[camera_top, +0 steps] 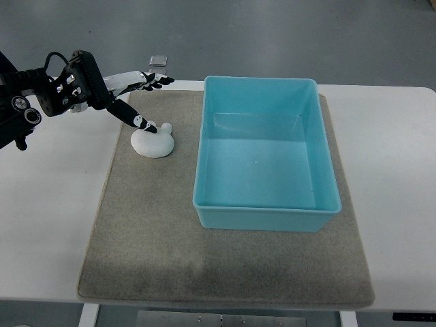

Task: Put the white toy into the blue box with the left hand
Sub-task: 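Close the left hand's fingers around the white bunny toy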

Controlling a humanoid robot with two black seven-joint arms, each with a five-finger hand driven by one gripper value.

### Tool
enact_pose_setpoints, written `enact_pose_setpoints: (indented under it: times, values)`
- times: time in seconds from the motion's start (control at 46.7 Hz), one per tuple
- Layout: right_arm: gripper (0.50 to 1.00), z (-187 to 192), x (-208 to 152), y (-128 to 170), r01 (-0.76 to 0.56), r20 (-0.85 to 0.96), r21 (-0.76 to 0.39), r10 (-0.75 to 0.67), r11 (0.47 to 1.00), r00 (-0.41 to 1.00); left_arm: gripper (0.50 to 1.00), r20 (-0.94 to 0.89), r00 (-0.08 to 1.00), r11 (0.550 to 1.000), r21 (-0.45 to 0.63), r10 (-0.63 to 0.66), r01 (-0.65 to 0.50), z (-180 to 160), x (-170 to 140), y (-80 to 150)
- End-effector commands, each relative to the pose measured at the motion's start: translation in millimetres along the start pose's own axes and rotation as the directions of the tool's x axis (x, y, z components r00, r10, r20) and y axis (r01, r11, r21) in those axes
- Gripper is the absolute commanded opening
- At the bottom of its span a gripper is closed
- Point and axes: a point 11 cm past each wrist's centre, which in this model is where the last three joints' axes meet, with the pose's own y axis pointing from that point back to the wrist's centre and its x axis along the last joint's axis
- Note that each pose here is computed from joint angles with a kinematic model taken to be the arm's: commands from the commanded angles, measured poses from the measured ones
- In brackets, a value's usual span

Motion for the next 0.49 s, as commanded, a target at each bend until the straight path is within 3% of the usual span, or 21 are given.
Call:
enact_pose_setpoints:
  times: [0.0, 0.471]
  values:
    - [0.936, -0.1, 0.0, 0.0, 0.0, 0.001, 0.0, 0.0, 1.0, 1.0, 0.992, 0.031, 0.999, 0.999, -0.002, -0.04, 0.04, 5.1, 1.2, 3.8]
    - [0.936, -0.1, 0.0, 0.0, 0.0, -0.001, 0.0, 0.0, 1.0, 1.0, 0.992, 0.208, 0.959, 0.981, 0.063, -0.192, 0.183, 7.8, -12.5, 4.9]
